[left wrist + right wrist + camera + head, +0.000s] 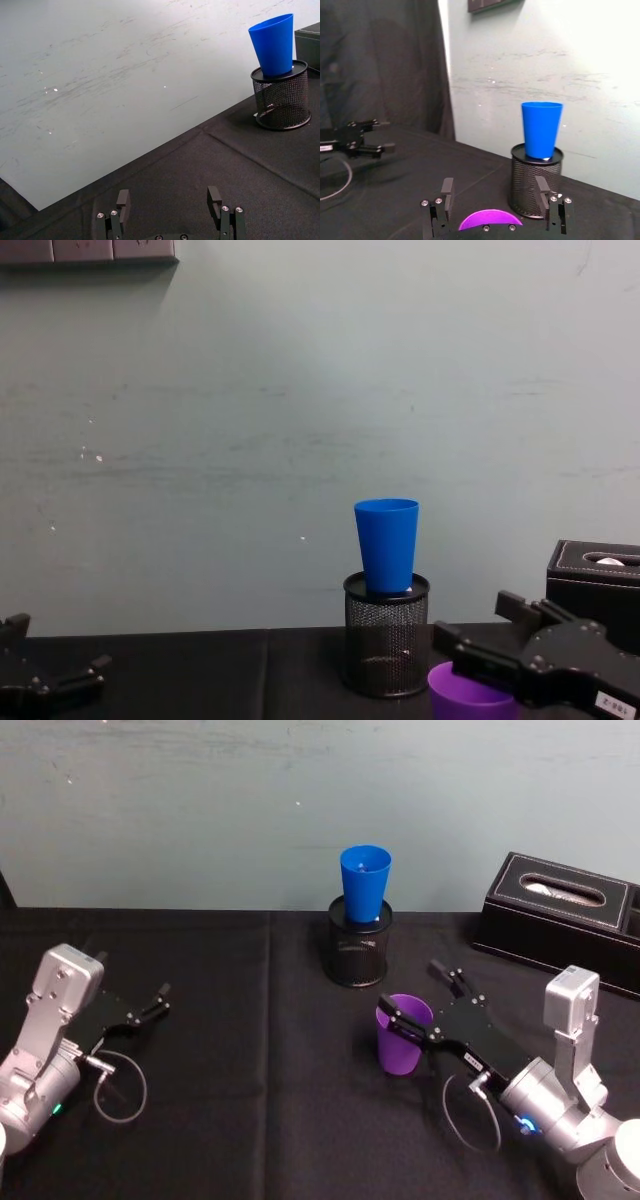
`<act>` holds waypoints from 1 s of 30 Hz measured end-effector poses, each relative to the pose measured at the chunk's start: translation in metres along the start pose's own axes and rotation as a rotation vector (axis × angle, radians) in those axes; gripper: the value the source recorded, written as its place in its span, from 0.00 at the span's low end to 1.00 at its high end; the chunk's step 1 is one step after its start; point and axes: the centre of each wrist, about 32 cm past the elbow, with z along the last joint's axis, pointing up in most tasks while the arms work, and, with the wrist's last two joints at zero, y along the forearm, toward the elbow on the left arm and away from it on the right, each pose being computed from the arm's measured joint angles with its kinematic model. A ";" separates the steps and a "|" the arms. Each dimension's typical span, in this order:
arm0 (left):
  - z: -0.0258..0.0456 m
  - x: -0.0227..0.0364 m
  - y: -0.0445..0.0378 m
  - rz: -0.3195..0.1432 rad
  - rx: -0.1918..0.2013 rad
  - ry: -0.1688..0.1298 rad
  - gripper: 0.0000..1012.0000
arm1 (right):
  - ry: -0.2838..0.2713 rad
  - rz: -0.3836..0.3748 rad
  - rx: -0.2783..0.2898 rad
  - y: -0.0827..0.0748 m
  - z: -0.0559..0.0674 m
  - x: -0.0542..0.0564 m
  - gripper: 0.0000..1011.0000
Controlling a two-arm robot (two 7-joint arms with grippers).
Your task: Pick up one cup with a gripper and tap it against the other cup.
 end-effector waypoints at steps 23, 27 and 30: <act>0.0000 0.0000 0.0000 0.000 0.000 0.000 1.00 | 0.033 -0.244 -0.037 -0.007 -0.001 0.000 0.99; 0.0000 0.0000 0.0000 0.000 0.000 0.000 1.00 | 0.025 -0.271 -0.050 -0.007 -0.003 0.001 0.99; 0.0000 0.0000 0.0000 0.000 0.000 0.000 1.00 | 0.017 -0.296 -0.061 -0.007 -0.003 0.002 0.99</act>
